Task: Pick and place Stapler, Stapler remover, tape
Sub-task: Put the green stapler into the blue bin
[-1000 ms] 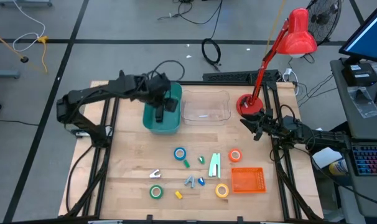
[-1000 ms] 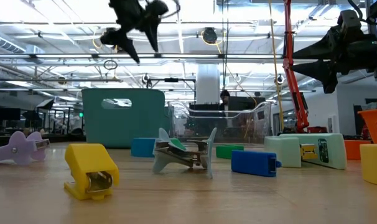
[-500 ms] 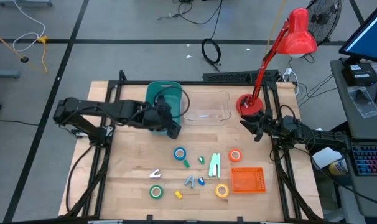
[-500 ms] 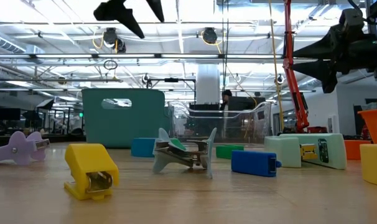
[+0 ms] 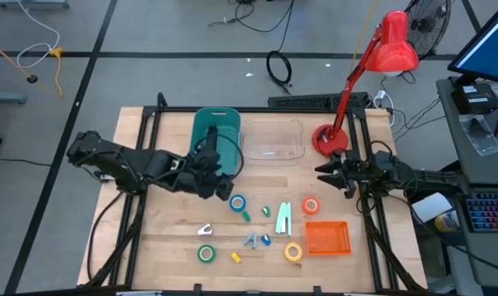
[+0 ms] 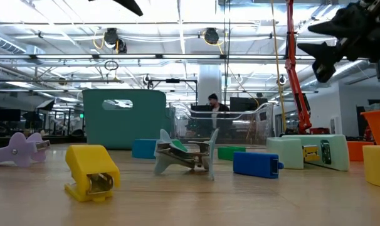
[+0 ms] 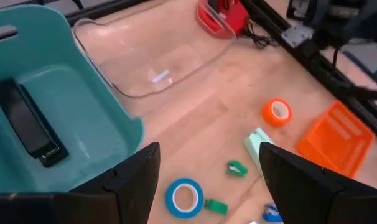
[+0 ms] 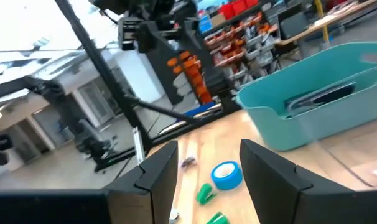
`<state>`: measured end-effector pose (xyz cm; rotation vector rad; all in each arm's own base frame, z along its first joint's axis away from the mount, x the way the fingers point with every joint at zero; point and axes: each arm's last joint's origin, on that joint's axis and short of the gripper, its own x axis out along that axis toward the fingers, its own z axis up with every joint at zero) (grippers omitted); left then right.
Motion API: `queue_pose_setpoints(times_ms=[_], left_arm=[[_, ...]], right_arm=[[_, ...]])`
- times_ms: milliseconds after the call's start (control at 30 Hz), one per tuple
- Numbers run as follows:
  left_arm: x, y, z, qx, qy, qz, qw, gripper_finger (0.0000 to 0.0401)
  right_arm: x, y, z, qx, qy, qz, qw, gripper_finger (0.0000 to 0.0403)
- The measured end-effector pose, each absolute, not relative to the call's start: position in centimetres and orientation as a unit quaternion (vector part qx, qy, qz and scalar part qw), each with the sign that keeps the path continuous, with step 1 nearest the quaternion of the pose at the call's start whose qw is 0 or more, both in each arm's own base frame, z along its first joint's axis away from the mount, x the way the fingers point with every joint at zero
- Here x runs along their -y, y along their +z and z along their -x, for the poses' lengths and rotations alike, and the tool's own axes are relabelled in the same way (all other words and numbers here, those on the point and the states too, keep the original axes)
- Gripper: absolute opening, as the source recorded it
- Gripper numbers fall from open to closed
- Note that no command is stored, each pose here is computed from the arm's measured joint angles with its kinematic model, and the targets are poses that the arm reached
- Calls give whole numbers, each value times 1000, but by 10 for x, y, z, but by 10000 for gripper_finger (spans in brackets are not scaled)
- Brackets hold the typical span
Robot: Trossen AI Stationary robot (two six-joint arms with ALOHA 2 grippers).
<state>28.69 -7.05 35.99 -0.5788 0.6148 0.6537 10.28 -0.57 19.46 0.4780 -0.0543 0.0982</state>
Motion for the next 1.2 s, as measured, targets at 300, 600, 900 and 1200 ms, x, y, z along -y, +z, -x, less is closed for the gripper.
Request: queue_pose_setpoints(times_ms=[300, 600, 900, 1200], left_arm=[[77, 361, -279, -294, 307, 227, 876, 278], [62, 343, -229, -267, 263, 219, 901, 278], [44, 305, -170, -223, 178, 224, 932, 278], [30, 278, -127, -207, 152, 212, 943, 278]], right_arm=[[3, 227, -124, -24, 79, -194, 978, 169], [-8, 235, -153, -85, 69, -188, 976, 169], [-24, 252, -188, -148, 19, -180, 972, 169], [-44, 249, -231, -230, -5, -235, 944, 169]])
